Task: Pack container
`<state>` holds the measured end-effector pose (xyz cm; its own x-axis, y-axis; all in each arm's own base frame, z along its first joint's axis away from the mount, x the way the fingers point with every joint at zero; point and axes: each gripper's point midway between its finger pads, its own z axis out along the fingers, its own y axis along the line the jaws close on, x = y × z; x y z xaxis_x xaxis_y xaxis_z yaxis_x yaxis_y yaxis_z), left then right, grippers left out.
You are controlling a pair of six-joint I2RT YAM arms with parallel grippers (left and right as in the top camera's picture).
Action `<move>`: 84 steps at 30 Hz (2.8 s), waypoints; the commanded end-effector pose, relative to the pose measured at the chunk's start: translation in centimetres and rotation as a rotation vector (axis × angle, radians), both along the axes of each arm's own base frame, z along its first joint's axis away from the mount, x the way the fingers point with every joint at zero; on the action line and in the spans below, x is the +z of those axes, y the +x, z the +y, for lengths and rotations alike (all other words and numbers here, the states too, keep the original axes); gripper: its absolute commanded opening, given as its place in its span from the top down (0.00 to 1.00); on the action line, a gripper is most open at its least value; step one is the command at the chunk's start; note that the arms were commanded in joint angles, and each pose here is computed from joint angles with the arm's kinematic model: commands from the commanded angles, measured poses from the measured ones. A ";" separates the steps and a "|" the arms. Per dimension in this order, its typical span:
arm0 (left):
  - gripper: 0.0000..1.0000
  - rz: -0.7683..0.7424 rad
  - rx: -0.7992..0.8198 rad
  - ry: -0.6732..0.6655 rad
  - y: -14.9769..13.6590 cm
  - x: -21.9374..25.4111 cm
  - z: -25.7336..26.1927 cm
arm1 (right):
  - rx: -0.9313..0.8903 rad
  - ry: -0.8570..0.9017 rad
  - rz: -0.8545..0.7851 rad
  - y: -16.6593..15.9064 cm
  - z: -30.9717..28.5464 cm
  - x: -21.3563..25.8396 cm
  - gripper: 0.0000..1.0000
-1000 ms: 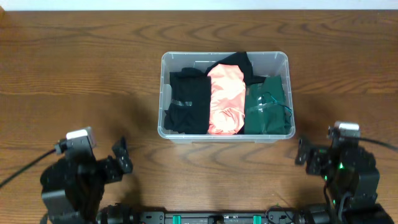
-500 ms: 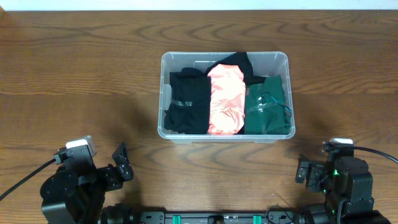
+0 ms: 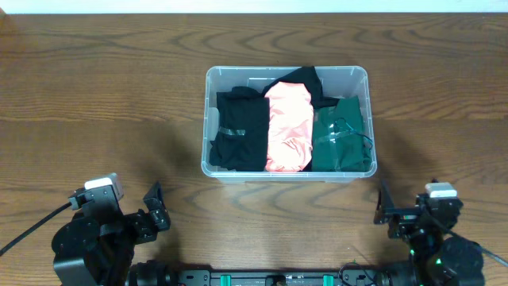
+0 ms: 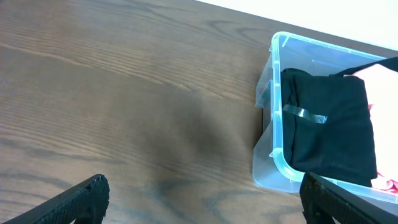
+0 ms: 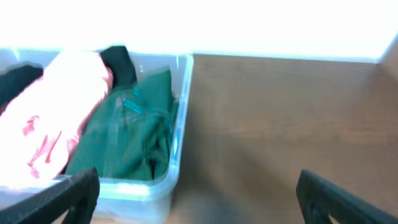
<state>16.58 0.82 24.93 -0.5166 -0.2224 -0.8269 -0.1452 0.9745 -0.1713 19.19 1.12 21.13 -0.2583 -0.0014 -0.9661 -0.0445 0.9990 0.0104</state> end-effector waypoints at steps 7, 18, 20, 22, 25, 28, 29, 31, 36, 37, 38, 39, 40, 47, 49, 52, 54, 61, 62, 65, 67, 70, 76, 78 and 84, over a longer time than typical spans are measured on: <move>0.02 0.004 -0.001 -0.017 0.0 -0.2 -0.2 | 0.042 -0.071 -0.175 4.5 0.8 -3.2 0.01; 0.02 0.004 0.000 -0.017 0.0 -0.2 -0.2 | 0.079 -0.044 -0.191 5.3 1.7 -5.4 0.01; 0.02 0.004 0.000 -0.017 0.0 -0.2 -0.2 | 0.079 -0.044 -0.191 5.3 1.7 -5.4 0.01; 0.02 0.004 0.000 -0.017 0.0 -0.2 -0.2 | 0.079 -0.044 -0.191 5.3 1.7 -5.4 0.01; 0.02 0.004 0.000 -0.017 0.0 -0.2 -0.2 | 0.079 -0.044 -0.191 5.3 1.7 -5.4 0.01; 0.02 0.004 0.000 -0.017 0.0 -0.2 -0.2 | 0.078 -0.044 -0.191 5.3 1.7 -5.4 0.01; 0.02 0.004 0.000 -0.017 0.0 -0.2 -0.2 | 0.079 -0.044 -0.191 5.3 1.7 -5.4 0.01; 0.02 0.004 0.000 -0.017 0.0 -0.2 -0.2 | 0.078 -0.044 -0.191 5.3 1.7 -5.5 0.01; 0.02 0.004 0.000 -0.017 0.0 -0.2 -0.2 | 0.079 -0.044 -0.191 5.3 1.7 -5.5 0.01; 0.02 0.004 0.000 -0.017 0.0 -0.2 -0.2 | 0.078 -0.044 -0.191 5.3 1.7 -5.4 0.01; 0.02 0.004 0.000 -0.017 0.0 -0.2 -0.2 | 0.079 -0.044 -0.191 5.3 1.7 -5.5 0.01; 0.02 0.004 0.000 -0.017 0.0 -0.2 -0.2 | 0.079 -0.044 -0.191 5.3 1.7 -5.5 0.01; 0.02 0.002 0.000 -0.017 0.0 -0.2 -0.2 | 0.079 -0.044 -0.191 5.3 1.7 -5.5 0.01; 0.02 -0.012 0.011 0.050 0.2 -2.0 0.6 | 0.078 -0.044 -0.191 5.3 1.7 -5.4 0.01; 0.02 -0.058 -0.015 0.054 1.3 -3.1 0.2 | 0.078 -0.044 -0.191 5.3 1.7 -5.4 0.01; 0.02 -0.180 -0.058 0.060 3.4 -4.4 -0.5 | 0.079 -0.044 -0.191 5.3 1.7 -5.4 0.01; 0.02 -0.270 -0.078 0.062 4.5 -4.7 -1.0 | 0.078 -0.044 -0.191 5.3 1.7 -5.5 0.01; 0.02 -0.507 -0.080 0.073 7.0 -5.7 -1.2 | 0.079 -0.044 -0.191 5.3 1.7 -5.4 0.01; 0.02 -0.518 -0.081 0.073 7.4 -6.5 -1.2 | 0.079 -0.044 -0.191 5.3 1.7 -5.4 0.01; 0.02 -0.477 -0.082 0.053 7.9 -9.3 -1.4 | 0.079 -0.044 -0.191 5.3 1.7 -5.5 0.01; 0.02 -0.408 -0.082 0.025 7.8 -11.3 -1.6 | 0.079 -0.044 -0.191 5.3 1.7 -5.5 0.01; 0.02 -0.420 -0.087 0.022 7.8 -11.0 -1.7 | 0.078 -0.044 -0.191 5.3 1.7 -5.4 0.01; 0.02 -0.419 -0.087 0.022 7.8 -11.0 -1.7 | 0.079 -0.044 -0.191 5.3 1.7 -5.5 0.01; 0.02 -0.418 -0.088 0.023 7.8 -11.1 -1.7 | 0.079 -0.044 -0.191 5.3 1.7 -5.4 0.01; 0.02 -0.418 -0.088 0.023 7.8 -11.1 -1.7 | 0.079 -0.044 -0.191 5.3 1.7 -5.5 0.01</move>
